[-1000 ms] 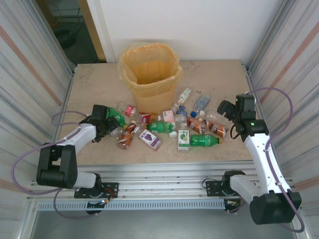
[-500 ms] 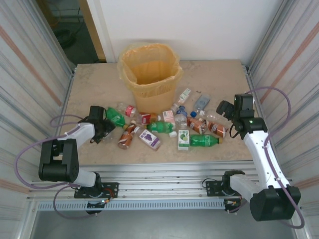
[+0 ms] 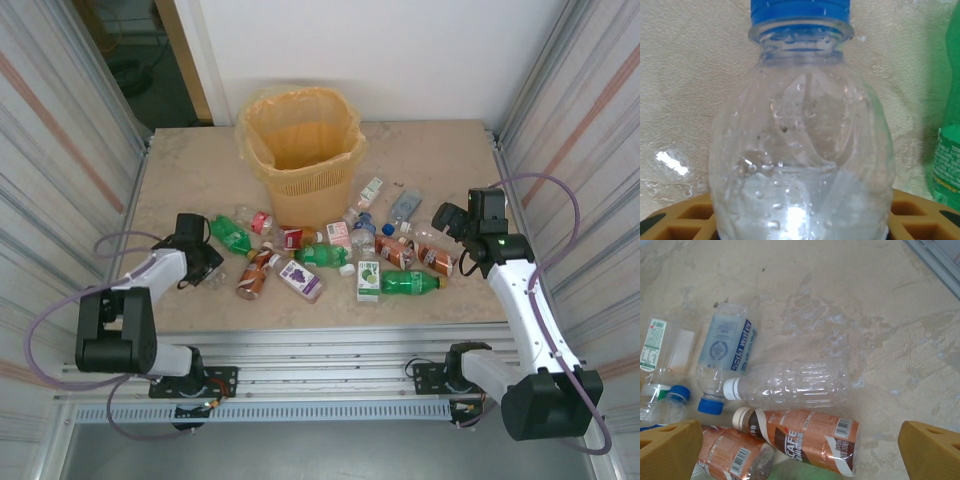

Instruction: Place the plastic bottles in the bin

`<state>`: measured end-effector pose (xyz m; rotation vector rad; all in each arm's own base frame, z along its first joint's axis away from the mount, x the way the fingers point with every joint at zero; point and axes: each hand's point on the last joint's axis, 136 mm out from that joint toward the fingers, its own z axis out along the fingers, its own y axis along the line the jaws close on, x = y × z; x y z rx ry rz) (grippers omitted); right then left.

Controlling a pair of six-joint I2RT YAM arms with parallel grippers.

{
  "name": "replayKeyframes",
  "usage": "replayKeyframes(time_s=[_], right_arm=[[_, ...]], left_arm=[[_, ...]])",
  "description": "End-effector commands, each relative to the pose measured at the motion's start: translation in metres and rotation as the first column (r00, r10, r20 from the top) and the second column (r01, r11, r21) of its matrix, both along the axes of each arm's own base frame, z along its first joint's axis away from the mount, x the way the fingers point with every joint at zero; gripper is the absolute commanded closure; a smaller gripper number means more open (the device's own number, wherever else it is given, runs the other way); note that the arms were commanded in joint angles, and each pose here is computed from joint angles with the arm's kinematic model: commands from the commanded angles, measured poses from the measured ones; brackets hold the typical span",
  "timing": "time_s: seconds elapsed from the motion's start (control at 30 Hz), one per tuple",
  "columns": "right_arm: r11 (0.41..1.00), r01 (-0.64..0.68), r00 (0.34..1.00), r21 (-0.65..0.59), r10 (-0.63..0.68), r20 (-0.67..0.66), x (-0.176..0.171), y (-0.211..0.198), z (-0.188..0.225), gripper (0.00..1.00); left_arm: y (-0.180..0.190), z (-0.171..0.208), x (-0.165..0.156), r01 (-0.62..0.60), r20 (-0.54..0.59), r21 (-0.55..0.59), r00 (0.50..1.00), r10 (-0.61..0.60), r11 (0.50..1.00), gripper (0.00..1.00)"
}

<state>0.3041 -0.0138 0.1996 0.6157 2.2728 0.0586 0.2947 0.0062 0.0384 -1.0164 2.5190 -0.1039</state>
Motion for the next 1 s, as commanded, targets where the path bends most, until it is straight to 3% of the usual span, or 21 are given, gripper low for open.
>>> replayKeyframes(time_s=[0.0, 0.33, 0.67, 0.97], right_arm=[[1.0, -0.001, 1.0, -0.003, 0.001, 0.018, 0.003, 0.001, 0.007, 0.02], [1.0, 0.006, 1.0, 0.016, -0.006, 0.03, 0.006, 0.002, 0.001, 0.02], [1.0, 0.01, 1.0, 0.016, -0.01, 0.023, 0.001, 0.002, -0.002, 0.02], [1.0, 0.009, 1.0, 0.026, -0.01, 0.028, 0.002, 0.003, 0.001, 0.02]], left_arm=[[0.011, 0.033, 0.0, -0.007, 0.069, 0.055, 0.998, 0.003, 0.998, 0.49], [-0.003, 0.15, 0.02, 0.055, 0.399, 0.05, 0.914, -0.07, 0.997, 0.49], [-0.032, 0.244, 0.036, 0.14, 0.6, 0.097, 0.782, -0.171, 0.985, 0.49], [-0.08, 0.34, 0.065, 0.253, 0.759, 0.166, 0.585, -0.288, 0.953, 0.49]])
